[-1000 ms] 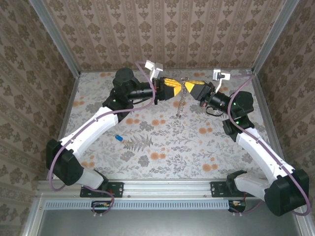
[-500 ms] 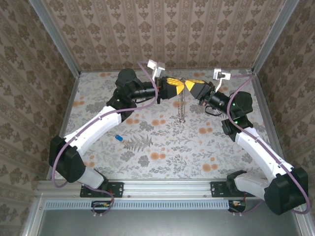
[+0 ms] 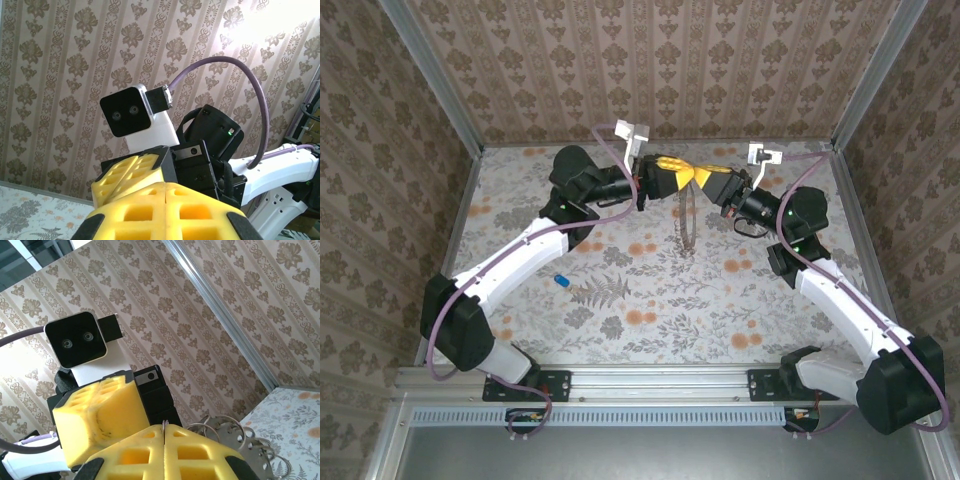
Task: Put the keys on the keyring
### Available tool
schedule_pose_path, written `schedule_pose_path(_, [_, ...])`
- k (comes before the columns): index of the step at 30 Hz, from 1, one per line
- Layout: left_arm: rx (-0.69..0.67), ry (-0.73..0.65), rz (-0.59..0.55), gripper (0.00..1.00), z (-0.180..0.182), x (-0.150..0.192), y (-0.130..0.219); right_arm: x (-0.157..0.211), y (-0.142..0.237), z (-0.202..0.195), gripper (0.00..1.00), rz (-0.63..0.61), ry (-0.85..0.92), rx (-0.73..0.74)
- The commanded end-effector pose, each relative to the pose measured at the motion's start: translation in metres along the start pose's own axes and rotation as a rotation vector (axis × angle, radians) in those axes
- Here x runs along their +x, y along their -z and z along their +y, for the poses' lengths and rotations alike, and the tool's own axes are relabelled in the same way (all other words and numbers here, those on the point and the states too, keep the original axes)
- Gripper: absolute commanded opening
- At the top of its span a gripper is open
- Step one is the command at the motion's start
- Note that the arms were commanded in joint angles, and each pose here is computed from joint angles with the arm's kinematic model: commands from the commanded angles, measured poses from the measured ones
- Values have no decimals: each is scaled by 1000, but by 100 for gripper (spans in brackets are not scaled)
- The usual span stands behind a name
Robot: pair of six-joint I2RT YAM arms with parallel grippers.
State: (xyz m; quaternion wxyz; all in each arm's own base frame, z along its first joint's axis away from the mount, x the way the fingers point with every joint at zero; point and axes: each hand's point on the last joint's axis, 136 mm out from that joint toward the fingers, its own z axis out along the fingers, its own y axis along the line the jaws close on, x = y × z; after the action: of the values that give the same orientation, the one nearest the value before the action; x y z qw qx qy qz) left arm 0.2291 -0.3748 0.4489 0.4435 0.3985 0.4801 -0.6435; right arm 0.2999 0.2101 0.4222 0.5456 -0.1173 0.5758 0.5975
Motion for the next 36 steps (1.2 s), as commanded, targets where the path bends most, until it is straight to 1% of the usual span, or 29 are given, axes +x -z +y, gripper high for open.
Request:
schedule_pose_path(1, [29,-8,-15,5,-5,-3,1,-6,1,11,0,-26,30,-33])
schedule_pose_path(2, [17,-5,-19,8,-3,-4,3,-6,1,12,0,-26,33,-31])
schedule_pose_path(5, [-20,4,-25,19,3,-5,10,-9,2,16,0,-28,44,-35])
schedule_pose_path(7, [-42,15,-26,30,7,-5,14,-11,3,20,0,-33,54,-40])
schedule_pose_path(9, [-51,22,-28,35,8,-5,17,-13,3,24,0,-33,61,-52])
schedule_pose_path(10, [-55,24,-29,37,9,-5,19,-14,3,27,0,-36,65,-59])
schedule_pose_path(21, [-37,39,-22,37,6,-6,21,-25,0,37,0,-50,72,-91])
schedule_pose_path(30, [-25,47,-16,39,7,-5,16,-25,-2,38,0,-46,67,-101])
schedule_pose_path(36, [0,48,-6,37,6,-5,8,-25,-2,39,0,-43,67,-104])
